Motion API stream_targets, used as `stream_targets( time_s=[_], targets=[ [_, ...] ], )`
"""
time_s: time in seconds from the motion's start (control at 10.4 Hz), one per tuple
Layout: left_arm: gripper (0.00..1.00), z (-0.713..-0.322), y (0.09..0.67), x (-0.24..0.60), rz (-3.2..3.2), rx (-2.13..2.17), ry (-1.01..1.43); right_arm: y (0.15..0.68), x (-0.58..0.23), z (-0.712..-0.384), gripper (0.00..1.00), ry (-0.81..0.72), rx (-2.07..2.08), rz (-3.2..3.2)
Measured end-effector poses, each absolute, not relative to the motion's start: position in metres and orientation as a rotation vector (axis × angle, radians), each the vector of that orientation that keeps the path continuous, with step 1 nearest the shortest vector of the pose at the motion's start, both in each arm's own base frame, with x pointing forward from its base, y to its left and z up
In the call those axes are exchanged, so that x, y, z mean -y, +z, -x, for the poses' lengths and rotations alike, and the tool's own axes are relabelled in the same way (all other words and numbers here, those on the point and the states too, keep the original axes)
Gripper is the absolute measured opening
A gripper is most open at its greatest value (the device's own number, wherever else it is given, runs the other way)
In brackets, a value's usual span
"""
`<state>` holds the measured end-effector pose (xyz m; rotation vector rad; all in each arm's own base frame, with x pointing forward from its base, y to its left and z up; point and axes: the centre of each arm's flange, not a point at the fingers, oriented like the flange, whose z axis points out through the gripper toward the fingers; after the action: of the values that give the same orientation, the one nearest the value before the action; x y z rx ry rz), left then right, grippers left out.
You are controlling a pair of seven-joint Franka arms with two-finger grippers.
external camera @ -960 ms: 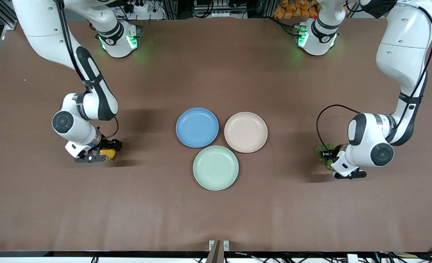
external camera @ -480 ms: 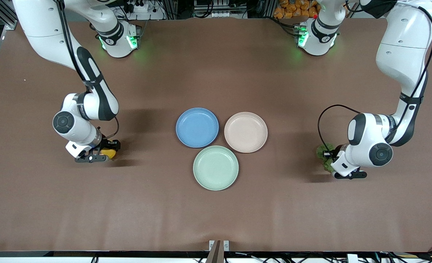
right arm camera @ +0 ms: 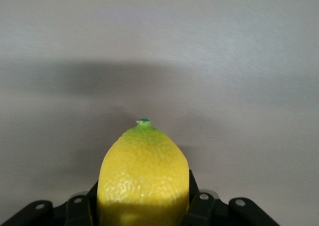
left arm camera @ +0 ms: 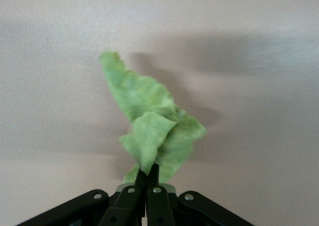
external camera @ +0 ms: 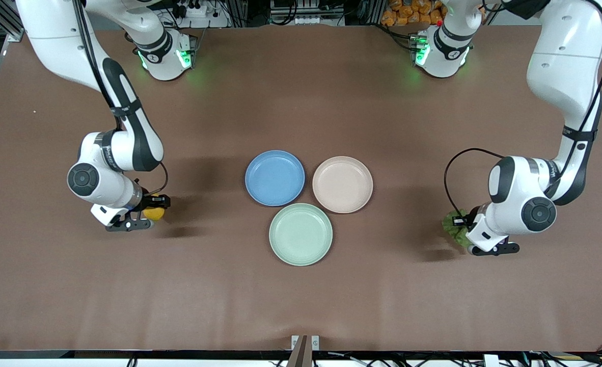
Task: Place lemon and lettuce in plates
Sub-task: 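Carry the lemon toward the blue plate while the left gripper carries the lettuce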
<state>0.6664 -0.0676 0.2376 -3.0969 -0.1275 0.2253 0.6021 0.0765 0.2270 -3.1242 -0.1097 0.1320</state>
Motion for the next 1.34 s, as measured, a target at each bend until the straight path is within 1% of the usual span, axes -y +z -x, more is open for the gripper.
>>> stream_targets(
  time_s=[0.48,0.67,0.86,1.06,1.34],
  targets=[
    [0.02,-0.653,0.31,0.151,3.075,0.244,0.208,0.253,-0.21,-0.589,0.61,0.077,-0.046,3.072],
    [0.02,-0.644,0.321,0.18,3.078,0.318,0.227,0.26,-0.265,-0.573,0.61,0.07,-0.096,3.059],
    [0.02,-0.633,0.327,0.209,3.077,0.395,0.253,0.259,-0.305,-0.553,0.61,0.084,-0.06,3.057],
    [0.02,-0.618,0.335,0.245,3.068,0.493,0.277,0.25,-0.339,-0.532,0.61,0.109,0.0,3.066],
    [0.02,-0.599,0.337,0.284,3.039,0.609,0.295,0.228,-0.366,-0.512,0.61,0.142,0.072,3.077]
  ],
)
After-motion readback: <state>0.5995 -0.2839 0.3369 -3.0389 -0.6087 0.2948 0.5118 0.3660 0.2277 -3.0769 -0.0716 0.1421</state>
